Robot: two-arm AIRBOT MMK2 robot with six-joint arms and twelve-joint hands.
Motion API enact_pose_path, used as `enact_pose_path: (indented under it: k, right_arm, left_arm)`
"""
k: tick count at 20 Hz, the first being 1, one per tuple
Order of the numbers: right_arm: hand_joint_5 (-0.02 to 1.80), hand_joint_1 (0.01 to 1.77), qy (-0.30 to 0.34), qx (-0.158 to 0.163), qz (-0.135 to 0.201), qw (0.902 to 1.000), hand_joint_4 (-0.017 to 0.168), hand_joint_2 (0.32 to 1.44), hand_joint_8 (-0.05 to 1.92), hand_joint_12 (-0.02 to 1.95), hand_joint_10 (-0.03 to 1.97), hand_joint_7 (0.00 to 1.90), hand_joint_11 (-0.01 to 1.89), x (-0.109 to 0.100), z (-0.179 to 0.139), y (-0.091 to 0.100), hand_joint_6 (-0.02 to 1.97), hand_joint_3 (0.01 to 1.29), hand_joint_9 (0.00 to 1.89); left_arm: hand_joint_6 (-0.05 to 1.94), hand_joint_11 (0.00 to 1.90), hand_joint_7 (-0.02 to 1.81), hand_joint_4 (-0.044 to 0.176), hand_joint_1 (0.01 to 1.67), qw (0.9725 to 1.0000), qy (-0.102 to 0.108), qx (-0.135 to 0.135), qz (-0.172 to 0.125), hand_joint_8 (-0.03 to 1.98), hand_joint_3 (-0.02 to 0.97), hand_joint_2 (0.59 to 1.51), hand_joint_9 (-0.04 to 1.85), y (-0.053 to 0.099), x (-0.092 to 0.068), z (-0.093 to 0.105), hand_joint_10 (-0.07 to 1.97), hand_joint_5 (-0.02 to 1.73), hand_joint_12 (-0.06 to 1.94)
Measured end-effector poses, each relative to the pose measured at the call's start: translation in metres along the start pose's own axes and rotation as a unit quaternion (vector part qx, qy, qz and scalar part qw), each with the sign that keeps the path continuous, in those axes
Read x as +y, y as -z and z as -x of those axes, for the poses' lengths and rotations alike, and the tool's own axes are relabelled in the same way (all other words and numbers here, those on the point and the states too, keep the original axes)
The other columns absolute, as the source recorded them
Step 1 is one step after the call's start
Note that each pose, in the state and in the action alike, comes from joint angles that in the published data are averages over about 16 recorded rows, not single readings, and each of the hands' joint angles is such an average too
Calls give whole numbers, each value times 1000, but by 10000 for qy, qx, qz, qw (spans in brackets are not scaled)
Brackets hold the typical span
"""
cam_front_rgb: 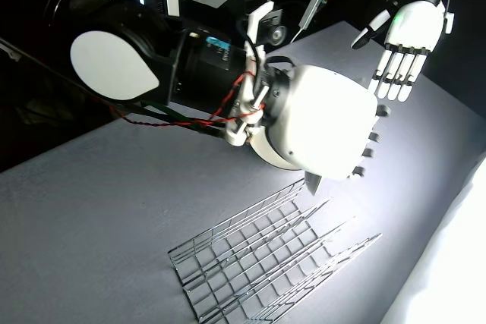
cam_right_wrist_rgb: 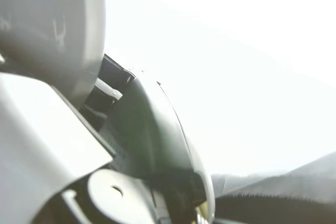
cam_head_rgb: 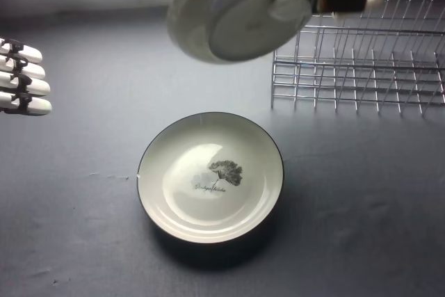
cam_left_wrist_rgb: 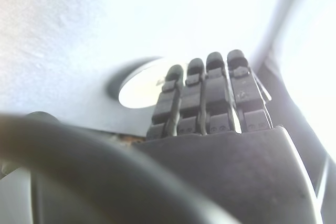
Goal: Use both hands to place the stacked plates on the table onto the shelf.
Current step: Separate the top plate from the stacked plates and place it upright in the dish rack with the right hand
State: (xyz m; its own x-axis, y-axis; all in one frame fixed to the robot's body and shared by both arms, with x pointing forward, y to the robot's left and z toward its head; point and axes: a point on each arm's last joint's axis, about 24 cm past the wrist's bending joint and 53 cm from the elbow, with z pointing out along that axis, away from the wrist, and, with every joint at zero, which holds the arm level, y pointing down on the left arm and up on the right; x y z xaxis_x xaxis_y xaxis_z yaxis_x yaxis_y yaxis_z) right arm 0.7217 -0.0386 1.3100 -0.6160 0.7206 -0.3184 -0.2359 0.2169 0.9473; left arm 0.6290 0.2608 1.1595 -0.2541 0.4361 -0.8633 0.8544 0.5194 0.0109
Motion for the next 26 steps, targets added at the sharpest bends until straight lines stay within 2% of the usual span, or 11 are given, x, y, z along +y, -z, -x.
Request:
enact_pose_path:
  k: [5,11,19,26]
  right_arm:
    - [959,1346,-372,-128,-43,9992,-3,1004,822,1033,1024,1043,778,7,14,-10,958,12,923]
    - [956,1348,-696,-240,57,9973,-4,1003,829,1044,1034,1042,762,19,26,-13,957,12,915]
    - [952,1350,-852,-455,60,9953,-5,1004,841,1073,1050,1039,742,19,50,0,956,12,901]
    - [949,1351,-744,-678,-101,9949,-6,1004,852,1095,1076,1035,723,6,74,19,955,12,887]
  left_arm:
    - [6,14,14,0,15,10000,4,-2,-14,11,7,998,19,1,0,0,8,18,9]
    - [5,14,16,0,15,10000,1,-9,-31,11,7,999,19,1,-1,0,7,18,9]
    - [5,14,16,0,15,10000,-2,-16,-37,10,7,1001,19,1,-2,1,7,18,9]
    - [5,15,15,0,15,10000,-3,-15,-44,10,8,1001,19,2,-3,1,7,19,9]
